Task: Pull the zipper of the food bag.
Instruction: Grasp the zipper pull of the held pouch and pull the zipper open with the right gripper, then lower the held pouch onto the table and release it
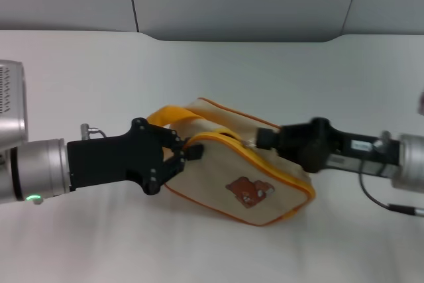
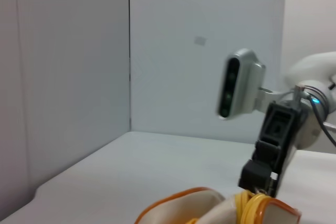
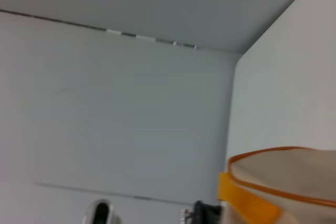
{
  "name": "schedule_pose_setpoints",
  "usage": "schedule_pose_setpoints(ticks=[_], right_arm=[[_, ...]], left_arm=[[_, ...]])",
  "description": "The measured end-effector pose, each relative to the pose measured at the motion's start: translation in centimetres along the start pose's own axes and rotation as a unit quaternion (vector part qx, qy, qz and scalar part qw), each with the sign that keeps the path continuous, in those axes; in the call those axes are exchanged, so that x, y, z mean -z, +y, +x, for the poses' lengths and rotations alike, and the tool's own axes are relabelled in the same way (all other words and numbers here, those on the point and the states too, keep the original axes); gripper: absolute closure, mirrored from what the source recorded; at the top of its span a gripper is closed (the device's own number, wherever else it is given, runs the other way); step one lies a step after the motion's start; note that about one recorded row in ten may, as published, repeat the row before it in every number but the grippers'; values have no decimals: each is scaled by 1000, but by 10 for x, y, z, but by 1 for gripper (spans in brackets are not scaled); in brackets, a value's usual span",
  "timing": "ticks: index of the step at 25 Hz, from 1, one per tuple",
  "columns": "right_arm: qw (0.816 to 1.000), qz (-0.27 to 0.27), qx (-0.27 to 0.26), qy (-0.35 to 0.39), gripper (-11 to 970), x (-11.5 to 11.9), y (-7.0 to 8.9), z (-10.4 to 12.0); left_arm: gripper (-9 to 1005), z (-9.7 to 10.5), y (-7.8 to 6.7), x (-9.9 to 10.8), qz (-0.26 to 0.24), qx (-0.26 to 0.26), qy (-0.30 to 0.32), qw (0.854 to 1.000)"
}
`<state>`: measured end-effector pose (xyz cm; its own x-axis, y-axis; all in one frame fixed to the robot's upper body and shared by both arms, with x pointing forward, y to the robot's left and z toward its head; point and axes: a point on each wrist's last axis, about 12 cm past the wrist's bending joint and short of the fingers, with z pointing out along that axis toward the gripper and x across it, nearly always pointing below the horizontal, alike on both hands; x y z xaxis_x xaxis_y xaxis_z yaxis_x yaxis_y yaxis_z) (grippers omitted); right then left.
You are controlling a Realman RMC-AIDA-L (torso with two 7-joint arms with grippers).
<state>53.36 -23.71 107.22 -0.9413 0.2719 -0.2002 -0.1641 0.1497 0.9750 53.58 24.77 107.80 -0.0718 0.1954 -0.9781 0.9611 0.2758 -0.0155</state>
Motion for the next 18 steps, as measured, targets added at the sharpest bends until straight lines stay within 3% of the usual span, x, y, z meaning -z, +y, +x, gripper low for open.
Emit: schedule_pose_setpoints(ticks=[6,8,13,18], right_arm=[[996,61,1,-72,885,68,-22,24],[995,59,7,-77,875,72,-21,26],[985,21,149,-88,849,71,-3,5],[973,29,213,-84,788,71,2,-8]], left_arm=[[918,6,2,14,-37,14,-4,999],[917,7,1,15,-37,14,-4,999],[915,17,0,8,-57,31,2,998],[912,22,1,10,-72,55,5,996]])
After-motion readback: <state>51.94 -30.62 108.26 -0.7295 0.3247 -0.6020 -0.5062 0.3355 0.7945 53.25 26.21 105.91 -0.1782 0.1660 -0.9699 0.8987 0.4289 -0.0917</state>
